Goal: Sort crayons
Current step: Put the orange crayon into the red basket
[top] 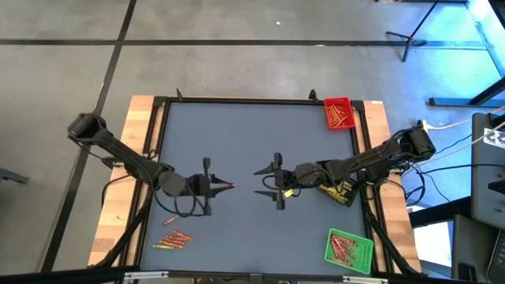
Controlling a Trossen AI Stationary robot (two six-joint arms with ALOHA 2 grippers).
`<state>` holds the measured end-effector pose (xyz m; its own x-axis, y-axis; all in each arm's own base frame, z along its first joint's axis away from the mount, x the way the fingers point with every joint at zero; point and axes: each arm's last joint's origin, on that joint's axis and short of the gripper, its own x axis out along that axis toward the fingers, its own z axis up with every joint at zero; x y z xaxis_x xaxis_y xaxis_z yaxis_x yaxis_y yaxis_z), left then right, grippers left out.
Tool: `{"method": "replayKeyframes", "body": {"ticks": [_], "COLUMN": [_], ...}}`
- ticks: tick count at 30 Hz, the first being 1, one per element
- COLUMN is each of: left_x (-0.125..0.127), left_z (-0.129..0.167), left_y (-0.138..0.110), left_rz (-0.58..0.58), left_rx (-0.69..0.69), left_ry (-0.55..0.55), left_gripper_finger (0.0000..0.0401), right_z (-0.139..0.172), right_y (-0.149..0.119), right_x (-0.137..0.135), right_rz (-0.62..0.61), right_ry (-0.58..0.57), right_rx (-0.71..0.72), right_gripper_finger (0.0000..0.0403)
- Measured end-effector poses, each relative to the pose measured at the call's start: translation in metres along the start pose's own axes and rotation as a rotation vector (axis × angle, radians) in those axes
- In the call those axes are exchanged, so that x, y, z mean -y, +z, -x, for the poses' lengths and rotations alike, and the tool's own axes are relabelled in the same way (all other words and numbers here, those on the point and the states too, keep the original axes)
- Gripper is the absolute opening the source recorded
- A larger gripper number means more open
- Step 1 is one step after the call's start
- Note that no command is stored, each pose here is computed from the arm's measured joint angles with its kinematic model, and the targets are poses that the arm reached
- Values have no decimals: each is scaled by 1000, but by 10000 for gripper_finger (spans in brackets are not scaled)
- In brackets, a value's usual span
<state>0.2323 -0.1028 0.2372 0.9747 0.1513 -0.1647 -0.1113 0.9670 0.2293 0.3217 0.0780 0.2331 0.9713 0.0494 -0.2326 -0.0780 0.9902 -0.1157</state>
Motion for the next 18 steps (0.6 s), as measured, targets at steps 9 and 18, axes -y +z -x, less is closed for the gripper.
{"method": "replayKeyframes", "body": {"ticks": [9, 18], "left_x": [2, 3], "left_z": [0, -1], "left_y": [-12, -11], "left_rz": [23, 21], "left_rx": [271, 298], "left_ry": [-90, -107], "left_gripper_finger": [14, 14], "right_z": [-22, -51], "right_y": [-11, -4], "right_x": [-6, -13], "right_rz": [-30, 7], "right_ry": [3, 55], "right_rx": [126, 221], "right_gripper_finger": [280, 280]}}
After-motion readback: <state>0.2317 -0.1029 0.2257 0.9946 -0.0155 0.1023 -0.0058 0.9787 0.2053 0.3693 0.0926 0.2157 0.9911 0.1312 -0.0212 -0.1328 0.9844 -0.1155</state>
